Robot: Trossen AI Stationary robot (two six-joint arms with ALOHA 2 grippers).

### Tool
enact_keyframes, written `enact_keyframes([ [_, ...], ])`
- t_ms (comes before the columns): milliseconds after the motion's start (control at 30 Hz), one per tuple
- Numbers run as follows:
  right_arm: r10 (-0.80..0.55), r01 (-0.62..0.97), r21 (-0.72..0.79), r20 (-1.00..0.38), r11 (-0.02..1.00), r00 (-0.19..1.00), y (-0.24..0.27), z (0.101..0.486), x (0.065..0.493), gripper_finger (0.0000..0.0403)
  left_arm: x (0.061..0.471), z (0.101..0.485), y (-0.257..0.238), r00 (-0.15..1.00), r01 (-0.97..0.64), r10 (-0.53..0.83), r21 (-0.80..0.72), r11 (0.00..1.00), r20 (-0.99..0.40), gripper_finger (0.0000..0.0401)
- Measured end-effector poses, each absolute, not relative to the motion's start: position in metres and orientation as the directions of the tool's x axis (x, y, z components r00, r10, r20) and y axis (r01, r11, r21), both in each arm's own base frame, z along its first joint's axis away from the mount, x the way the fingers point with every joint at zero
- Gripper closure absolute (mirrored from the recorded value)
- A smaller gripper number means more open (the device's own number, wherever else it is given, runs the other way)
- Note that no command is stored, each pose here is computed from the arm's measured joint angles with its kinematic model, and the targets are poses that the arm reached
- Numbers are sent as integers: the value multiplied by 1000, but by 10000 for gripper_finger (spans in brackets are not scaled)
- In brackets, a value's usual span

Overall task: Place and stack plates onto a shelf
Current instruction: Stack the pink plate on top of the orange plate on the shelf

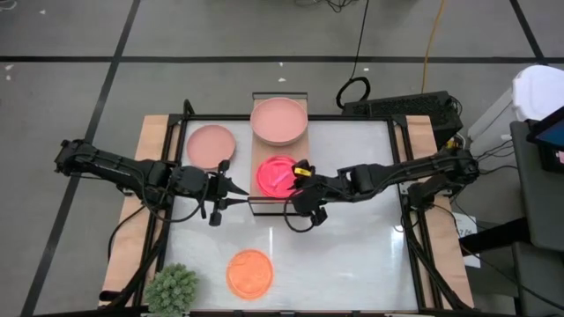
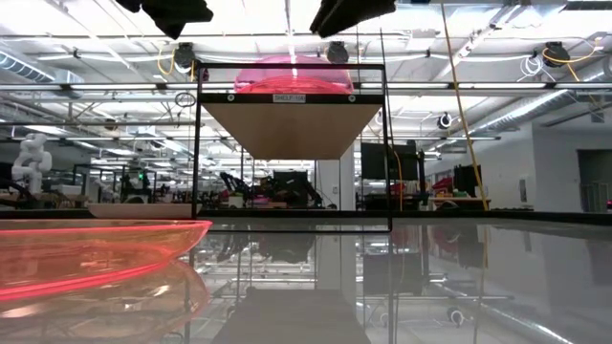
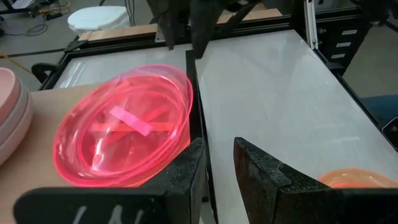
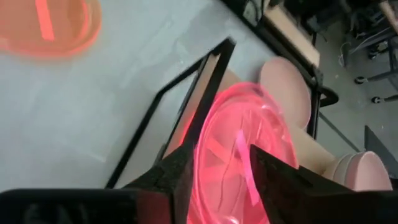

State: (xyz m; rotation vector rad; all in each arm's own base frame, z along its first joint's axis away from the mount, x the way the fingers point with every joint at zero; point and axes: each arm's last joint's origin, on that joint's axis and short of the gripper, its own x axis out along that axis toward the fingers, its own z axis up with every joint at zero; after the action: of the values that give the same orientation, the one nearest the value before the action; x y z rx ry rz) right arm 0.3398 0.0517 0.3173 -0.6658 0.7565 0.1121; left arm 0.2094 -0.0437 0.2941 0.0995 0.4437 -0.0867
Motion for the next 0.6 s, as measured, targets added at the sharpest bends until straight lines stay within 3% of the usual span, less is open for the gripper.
enact_keyframes([
  [333,-91,-266,-479,-600,836,795,64,344,319,264,209,294,-44,899,101,-62,68,993,-433,309],
  [600,-117,-255,-444,-656,859,746,54,318,319,326,209,294,-44,900,96,-62,57,994,-432,309],
])
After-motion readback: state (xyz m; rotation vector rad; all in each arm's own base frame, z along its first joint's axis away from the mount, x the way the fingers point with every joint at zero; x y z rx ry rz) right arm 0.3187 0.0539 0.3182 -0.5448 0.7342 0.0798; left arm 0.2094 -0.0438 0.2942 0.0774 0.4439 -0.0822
